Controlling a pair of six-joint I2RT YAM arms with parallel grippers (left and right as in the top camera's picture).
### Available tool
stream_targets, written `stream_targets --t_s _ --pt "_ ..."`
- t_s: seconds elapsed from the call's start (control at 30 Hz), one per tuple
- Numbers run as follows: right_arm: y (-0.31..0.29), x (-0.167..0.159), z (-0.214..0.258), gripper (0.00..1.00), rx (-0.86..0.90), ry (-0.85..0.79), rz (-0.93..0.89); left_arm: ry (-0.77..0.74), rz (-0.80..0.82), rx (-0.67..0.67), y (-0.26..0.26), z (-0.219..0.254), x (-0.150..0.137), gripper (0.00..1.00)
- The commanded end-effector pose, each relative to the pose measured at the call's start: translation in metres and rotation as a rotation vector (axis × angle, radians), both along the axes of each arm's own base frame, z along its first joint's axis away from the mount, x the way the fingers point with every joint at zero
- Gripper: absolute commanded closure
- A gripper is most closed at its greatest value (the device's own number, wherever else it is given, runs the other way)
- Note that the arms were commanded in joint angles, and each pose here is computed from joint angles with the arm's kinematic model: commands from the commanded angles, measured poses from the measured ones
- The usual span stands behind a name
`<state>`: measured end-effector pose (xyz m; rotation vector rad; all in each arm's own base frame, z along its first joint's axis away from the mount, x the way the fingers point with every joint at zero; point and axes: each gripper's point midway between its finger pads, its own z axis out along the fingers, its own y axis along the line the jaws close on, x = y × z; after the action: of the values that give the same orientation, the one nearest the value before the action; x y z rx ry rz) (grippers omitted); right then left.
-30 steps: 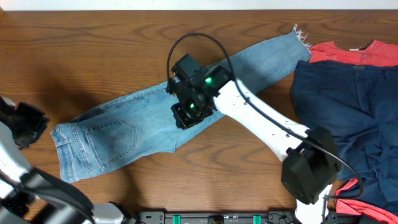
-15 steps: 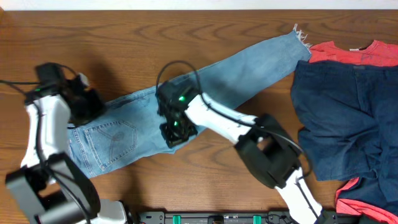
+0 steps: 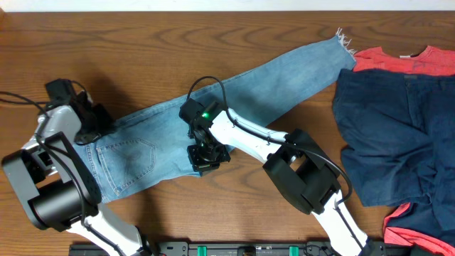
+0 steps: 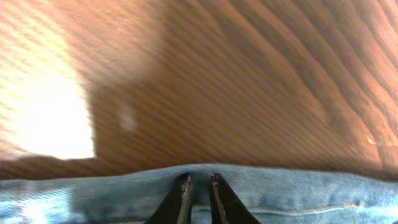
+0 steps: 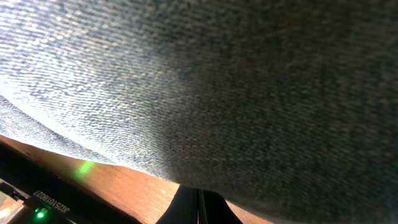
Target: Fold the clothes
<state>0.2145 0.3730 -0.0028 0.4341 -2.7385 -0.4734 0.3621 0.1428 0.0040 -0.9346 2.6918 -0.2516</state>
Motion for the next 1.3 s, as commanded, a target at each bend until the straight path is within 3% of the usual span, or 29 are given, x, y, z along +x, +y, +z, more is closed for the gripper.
stream_targets --t_s 0.0,0.27,0.43,0.63,0.87,0.93,1.1,1.27 --pt "-0.015 0.005 -0.016 0.99 -0.072 -0.036 0.024 -0.050 0.034 -0.047 0.007 0.024 0.012 0.87" --pt "-0.012 0.032 0.056 0.99 0.141 -0.188 0.166 -0.206 -0.132 -0.129 -0.041 0.122 0.009 0.85" --pt "-0.027 0.068 0.102 0.99 0.185 -0.315 0.064 -0.189 -0.216 -0.157 -0.085 0.149 -0.012 0.83" --pt "-0.050 0.109 0.089 0.99 0.141 -0.315 -0.121 -0.015 -0.347 -0.237 -0.146 0.107 -0.043 0.83" --pt "-0.042 0.092 0.028 0.99 0.094 -0.153 -0.119 0.091 -0.378 -0.277 -0.178 0.027 -0.076 0.83" --pt "-0.042 0.082 0.010 0.99 0.070 -0.100 -0.113 0.131 -0.315 -0.246 -0.168 0.007 -0.082 0.83" --pt "-0.061 0.073 -0.016 0.99 -0.055 -0.030 -0.170 0.269 -0.074 -0.027 -0.104 -0.011 -0.099 0.85" --pt "-0.074 0.080 -0.018 0.99 -0.097 -0.036 -0.199 0.170 0.020 -0.054 -0.069 0.010 -0.074 0.85"
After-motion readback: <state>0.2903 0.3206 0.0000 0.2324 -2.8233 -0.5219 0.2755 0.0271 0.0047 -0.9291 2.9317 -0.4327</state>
